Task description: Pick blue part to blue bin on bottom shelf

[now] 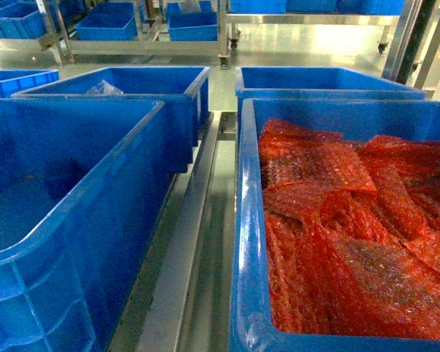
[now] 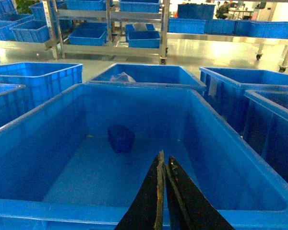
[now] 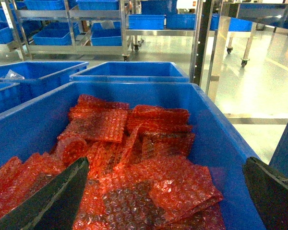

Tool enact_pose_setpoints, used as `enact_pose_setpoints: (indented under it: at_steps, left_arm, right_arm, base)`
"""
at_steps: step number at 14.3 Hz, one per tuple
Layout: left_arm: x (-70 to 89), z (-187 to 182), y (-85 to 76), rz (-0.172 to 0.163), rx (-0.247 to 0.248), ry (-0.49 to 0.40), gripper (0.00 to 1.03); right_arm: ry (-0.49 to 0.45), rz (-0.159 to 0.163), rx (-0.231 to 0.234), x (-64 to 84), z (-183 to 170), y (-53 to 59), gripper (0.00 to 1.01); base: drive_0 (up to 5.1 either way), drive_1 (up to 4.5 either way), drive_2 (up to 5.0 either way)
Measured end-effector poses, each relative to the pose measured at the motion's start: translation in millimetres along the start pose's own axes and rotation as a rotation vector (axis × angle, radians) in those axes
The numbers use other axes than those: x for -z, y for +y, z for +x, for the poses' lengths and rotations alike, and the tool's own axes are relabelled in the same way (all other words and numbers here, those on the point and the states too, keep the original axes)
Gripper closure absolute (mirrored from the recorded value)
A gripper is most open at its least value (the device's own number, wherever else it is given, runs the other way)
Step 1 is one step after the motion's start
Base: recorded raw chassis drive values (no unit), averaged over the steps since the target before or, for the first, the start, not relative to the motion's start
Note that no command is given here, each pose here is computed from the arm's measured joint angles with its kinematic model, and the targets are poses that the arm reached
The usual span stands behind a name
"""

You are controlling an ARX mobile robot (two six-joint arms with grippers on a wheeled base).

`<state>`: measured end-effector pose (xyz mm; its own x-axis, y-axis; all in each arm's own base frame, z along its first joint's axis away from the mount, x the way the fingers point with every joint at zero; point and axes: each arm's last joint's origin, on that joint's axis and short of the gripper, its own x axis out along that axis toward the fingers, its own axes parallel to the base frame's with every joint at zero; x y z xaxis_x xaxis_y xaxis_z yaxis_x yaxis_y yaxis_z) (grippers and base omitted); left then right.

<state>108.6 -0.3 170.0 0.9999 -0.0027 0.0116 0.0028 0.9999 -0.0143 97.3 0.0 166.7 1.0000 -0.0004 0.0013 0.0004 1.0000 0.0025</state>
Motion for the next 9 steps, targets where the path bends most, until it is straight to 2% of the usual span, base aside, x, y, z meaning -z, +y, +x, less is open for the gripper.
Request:
enact_pose_setpoints:
  at_steps: [3, 6, 9]
  left_arm:
    - [-0.1, -1, 0.0, 0.0, 0.0, -0.002, 1.01]
    - [6.6, -8, 0.0, 0.0, 0.003, 0.056, 1.01]
    - [1.8, -11, -0.1, 0.002, 0.003, -0.003, 1.01]
  right_arm:
    - [0.0, 0.0, 0.0, 0.0, 0, 0.0, 0.03]
    - [0.001, 0.0, 0.0, 0.1, 0, 0.0, 0.03]
    - [0.0, 0.0, 0.0, 0.0, 0, 0.0, 0.03]
  base:
    - [0.0, 0.0, 0.0]
    - [0.0, 0.0, 0.0]
    - [0.0, 0.0, 0.0]
